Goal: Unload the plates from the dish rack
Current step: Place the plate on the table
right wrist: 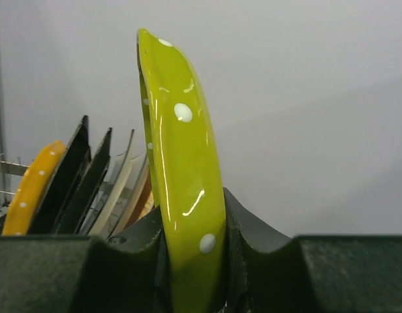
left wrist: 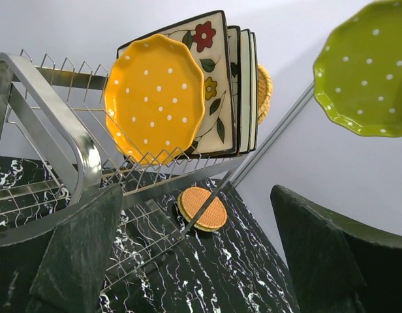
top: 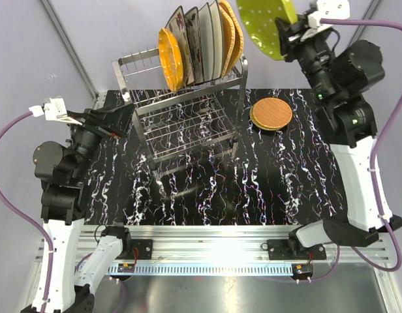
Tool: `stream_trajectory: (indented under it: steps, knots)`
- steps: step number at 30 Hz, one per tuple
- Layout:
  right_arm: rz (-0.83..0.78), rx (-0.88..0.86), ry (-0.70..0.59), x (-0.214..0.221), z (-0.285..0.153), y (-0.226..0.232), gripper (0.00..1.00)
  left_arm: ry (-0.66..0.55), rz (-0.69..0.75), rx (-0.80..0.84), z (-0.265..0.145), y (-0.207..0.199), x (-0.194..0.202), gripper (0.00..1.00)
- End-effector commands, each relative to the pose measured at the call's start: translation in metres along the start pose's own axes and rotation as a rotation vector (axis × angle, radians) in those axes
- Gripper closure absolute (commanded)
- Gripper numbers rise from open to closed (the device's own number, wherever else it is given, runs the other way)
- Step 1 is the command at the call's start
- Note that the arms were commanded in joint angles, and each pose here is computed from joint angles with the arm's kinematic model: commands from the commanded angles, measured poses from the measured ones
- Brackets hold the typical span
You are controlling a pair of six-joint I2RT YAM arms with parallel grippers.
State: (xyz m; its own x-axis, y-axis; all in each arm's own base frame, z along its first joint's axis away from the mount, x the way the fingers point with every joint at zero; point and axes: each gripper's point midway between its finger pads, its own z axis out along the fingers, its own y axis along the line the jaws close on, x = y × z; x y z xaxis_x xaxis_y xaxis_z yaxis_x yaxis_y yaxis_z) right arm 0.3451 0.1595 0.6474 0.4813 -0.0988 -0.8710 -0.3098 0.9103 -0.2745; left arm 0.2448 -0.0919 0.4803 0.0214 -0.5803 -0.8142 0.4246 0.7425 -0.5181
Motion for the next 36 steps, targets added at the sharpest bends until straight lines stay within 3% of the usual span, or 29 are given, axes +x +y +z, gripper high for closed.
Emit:
stream_trajectory:
  steps: [1, 12, 21, 30, 36]
  knots:
    - [-0.01, 0.134, -0.232, -0.081, -0.038, -0.048, 1.0, -0.042, 0.021, 0.05, -0.001, -0.011, -0.01, 0.01]
    - [-0.027, 0.303, -0.066, -0.011, -0.062, -0.104, 1.0, -0.026, 0.021, 0.049, 0.0, -0.009, -0.005, 0.01]
    - [0.078, 0.421, 0.146, 0.091, -0.072, -0.156, 1.0, -0.012, 0.035, 0.039, -0.005, -0.007, -0.002, 0.01]
    - [0.306, 0.477, 0.379, 0.201, -0.094, -0.189, 1.0, -0.009, 0.039, 0.023, -0.01, -0.004, 0.001, 0.01]
    - [0.475, 0.443, 0.542, 0.282, -0.117, -0.174, 1.0, -0.003, 0.028, 0.011, -0.01, 0.001, 0.006, 0.01]
